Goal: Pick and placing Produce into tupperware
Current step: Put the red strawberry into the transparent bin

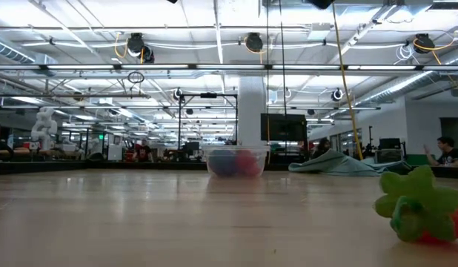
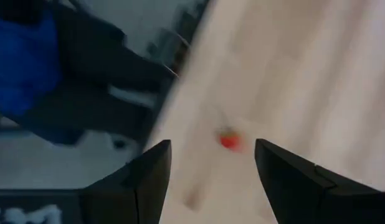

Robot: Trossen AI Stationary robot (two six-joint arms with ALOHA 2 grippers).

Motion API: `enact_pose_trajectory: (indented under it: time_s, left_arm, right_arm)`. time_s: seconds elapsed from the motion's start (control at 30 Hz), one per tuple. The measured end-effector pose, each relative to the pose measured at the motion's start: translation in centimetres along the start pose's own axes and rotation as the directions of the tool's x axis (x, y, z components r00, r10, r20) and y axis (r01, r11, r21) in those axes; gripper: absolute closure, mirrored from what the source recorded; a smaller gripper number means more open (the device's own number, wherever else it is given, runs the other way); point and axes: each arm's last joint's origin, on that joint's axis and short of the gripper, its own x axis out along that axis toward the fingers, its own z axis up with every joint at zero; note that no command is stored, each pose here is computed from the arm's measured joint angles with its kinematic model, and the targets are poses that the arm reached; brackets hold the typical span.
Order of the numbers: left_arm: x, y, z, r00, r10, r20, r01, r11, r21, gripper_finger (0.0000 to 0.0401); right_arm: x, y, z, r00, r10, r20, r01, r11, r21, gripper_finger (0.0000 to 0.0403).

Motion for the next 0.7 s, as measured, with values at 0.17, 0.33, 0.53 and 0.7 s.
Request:
enact_pose_trajectory:
  time_s: [0.17,0.33,0.53,0.7]
  left_arm:
    - [-0.1,-0.2,-0.1,1.000,-0.010,0.000,0.010,0.999,-0.038,0.0146]
    - [-0.3,-0.5,-0.2,1.000,-0.020,0.000,0.020,0.997,-0.071,0.0146]
    - [-0.5,-0.8,-0.3,0.999,-0.033,0.002,0.033,0.997,-0.067,0.0146]
    - [-0.5,-0.9,-0.3,1.000,-0.031,0.003,0.031,0.997,-0.066,0.0146]
  right_arm:
    - [2.8,1.6,-0.9,0.990,0.073,0.121,-0.079,0.996,0.050,0.0179]
    - [4.2,0.5,-2.0,0.990,0.066,0.126,-0.080,0.991,0.110,0.0179]
    - [6.0,-0.9,-2.2,0.993,0.069,0.094,-0.080,0.990,0.117,0.0179]
    - [8.1,-2.2,-2.7,0.995,0.098,0.024,-0.100,0.987,0.123,0.0179]
